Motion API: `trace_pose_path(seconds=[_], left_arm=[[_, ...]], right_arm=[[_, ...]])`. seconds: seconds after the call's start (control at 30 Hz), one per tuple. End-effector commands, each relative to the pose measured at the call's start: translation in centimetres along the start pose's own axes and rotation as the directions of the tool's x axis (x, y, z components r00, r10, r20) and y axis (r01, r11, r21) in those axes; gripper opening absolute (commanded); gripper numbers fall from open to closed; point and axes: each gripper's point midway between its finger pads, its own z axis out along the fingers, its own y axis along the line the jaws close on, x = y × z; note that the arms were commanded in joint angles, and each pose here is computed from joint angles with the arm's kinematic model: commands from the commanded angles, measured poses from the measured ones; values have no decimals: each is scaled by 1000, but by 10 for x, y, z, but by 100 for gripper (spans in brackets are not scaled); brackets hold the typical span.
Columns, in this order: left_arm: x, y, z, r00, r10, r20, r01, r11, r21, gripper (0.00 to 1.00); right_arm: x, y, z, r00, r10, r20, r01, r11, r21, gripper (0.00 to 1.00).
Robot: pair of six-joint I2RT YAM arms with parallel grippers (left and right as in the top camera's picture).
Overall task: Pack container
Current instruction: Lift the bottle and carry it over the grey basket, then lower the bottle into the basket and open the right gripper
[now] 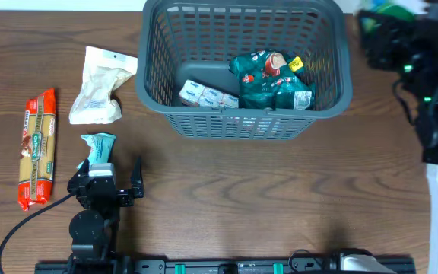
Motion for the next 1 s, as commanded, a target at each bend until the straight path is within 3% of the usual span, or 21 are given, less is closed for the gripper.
trace_pose_path(seconds=[0.0, 0.33, 0.6, 0.97], left_arm=[[13, 1, 3, 1000, 15, -27, -15, 1000, -5, 99], [13, 1, 3, 1000, 14, -27, -14, 1000, -5, 99], [13, 1, 3, 1000, 15, -27, -15, 1000, -5, 99], [13, 1, 3, 1000, 15, -27, -15, 1000, -5, 99]], right_arm=[[11, 39, 7, 995, -93, -34, 89, 991, -99, 2], [83, 72, 47, 949, -174, -262, 154, 984, -94, 2], [136, 40, 67, 881, -102, -463, 146, 988, 60, 1], [155, 19, 62, 841, -19, -541, 115, 983, 143, 1]])
